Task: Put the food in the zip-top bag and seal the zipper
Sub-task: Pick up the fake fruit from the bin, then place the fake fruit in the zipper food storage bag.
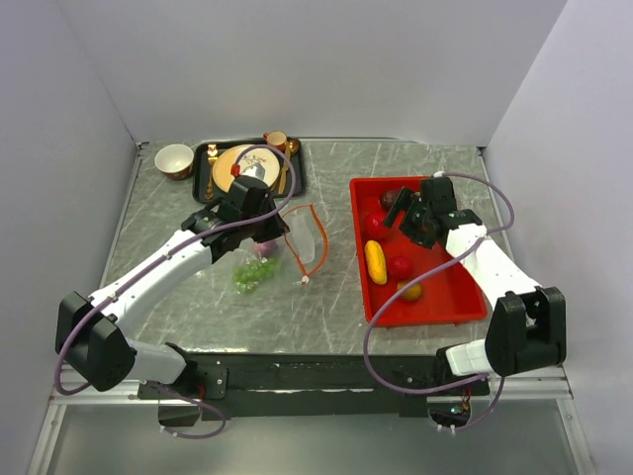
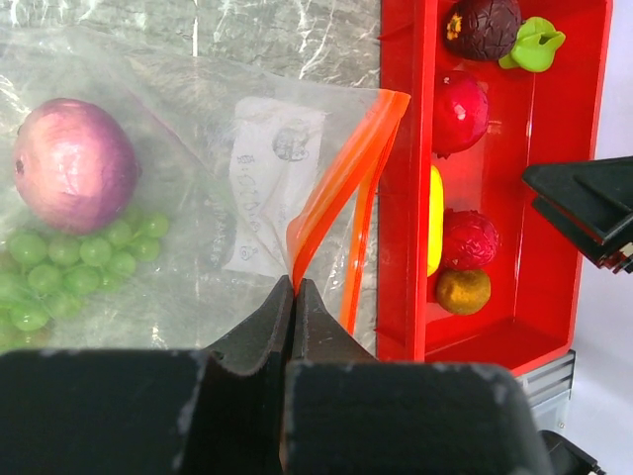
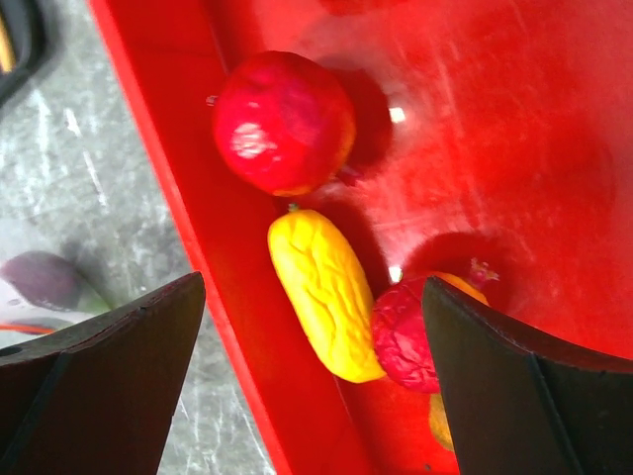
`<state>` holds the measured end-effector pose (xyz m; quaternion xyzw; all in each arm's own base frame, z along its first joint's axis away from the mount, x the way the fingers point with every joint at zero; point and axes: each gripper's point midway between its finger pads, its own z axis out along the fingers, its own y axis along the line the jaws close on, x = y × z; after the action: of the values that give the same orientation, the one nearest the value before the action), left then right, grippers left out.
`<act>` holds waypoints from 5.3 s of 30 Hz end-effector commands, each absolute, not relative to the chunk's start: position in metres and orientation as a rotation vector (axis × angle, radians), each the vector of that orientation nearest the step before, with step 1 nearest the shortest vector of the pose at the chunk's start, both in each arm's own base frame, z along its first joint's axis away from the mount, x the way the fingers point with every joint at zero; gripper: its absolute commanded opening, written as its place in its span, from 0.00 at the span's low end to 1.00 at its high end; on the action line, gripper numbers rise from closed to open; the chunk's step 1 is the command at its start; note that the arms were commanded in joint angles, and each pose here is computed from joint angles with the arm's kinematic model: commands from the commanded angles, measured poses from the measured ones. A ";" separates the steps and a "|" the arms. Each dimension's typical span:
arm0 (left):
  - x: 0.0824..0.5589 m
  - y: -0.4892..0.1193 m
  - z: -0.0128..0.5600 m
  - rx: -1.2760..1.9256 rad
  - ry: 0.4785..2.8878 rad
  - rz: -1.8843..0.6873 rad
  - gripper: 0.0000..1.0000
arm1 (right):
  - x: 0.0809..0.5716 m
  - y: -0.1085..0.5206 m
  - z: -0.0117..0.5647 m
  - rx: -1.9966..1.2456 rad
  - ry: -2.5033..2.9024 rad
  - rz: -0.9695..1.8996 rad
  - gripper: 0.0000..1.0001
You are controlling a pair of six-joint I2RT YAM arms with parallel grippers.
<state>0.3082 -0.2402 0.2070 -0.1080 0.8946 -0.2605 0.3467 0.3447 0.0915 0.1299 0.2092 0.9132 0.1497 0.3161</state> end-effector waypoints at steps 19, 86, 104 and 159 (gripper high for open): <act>0.308 -0.245 0.214 -0.221 2.304 -0.702 0.01 | 0.293 0.071 0.069 0.633 2.537 0.272 0.85; 0.304 -0.243 0.211 -0.235 2.317 -0.703 0.01 | 0.302 0.163 0.209 0.139 2.180 0.931 0.00; 0.302 -0.243 0.211 -0.243 2.312 -0.717 0.01 | 0.287 0.274 0.230 -0.181 2.202 1.132 0.00; 0.302 -0.238 0.239 -0.229 2.263 -0.713 0.01 | 0.325 0.126 0.190 0.299 2.264 0.400 1.00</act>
<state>0.3007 -0.2372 0.2324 -0.0953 0.8884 -0.2719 0.3573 0.3269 0.1911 0.2159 0.0453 0.8826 0.2266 0.4094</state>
